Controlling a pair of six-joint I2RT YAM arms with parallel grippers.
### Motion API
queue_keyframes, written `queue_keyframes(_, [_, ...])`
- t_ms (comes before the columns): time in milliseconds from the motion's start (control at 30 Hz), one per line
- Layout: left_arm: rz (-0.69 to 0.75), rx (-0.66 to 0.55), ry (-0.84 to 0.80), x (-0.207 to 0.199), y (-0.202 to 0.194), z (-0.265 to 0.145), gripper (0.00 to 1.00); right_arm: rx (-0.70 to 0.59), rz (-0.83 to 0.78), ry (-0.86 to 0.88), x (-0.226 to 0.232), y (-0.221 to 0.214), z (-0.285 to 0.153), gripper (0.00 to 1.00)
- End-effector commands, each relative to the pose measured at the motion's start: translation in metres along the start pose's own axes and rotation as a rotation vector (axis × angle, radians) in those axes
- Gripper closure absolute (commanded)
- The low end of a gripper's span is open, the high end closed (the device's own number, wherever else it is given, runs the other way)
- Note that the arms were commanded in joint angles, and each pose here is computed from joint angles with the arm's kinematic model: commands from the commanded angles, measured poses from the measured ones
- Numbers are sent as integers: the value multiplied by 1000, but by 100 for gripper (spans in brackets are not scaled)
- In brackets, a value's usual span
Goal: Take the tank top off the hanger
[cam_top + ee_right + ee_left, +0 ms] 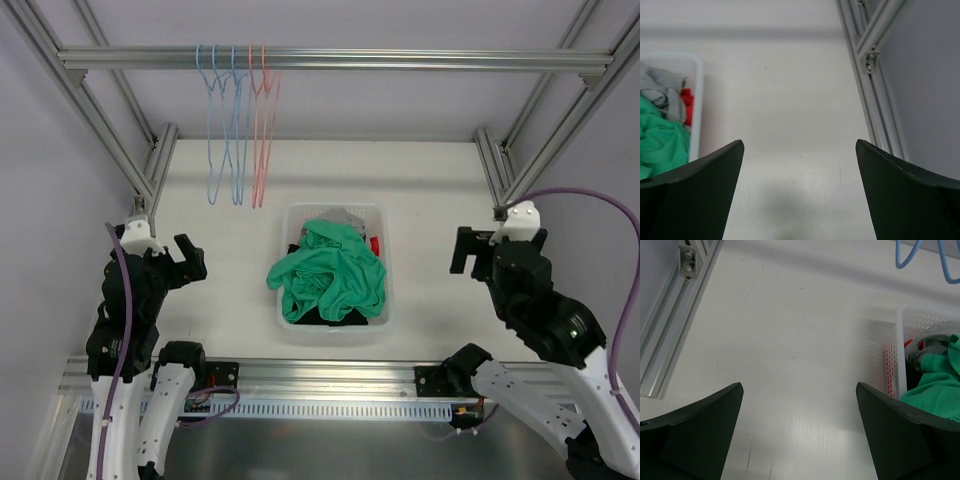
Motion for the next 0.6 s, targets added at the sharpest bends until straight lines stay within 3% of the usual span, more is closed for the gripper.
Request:
queue_keyframes(0, [10, -41, 13, 9, -4, -10, 1, 78, -71, -181, -37, -39, -12, 1])
queue_keyframes(567, [-3, -152, -51, 10, -7, -25, 1, 86, -13, -120, -28, -65, -16, 1])
Point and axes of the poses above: each gripper's point midway between its finger pads, its own z axis out along the fingers, its own x axis along the line the jaws close on, y = z × x, the point moved 2 cm from there along -z, back along the fingers, and after that the axes turned 13 degrees about -z, right-handed, at the moved point
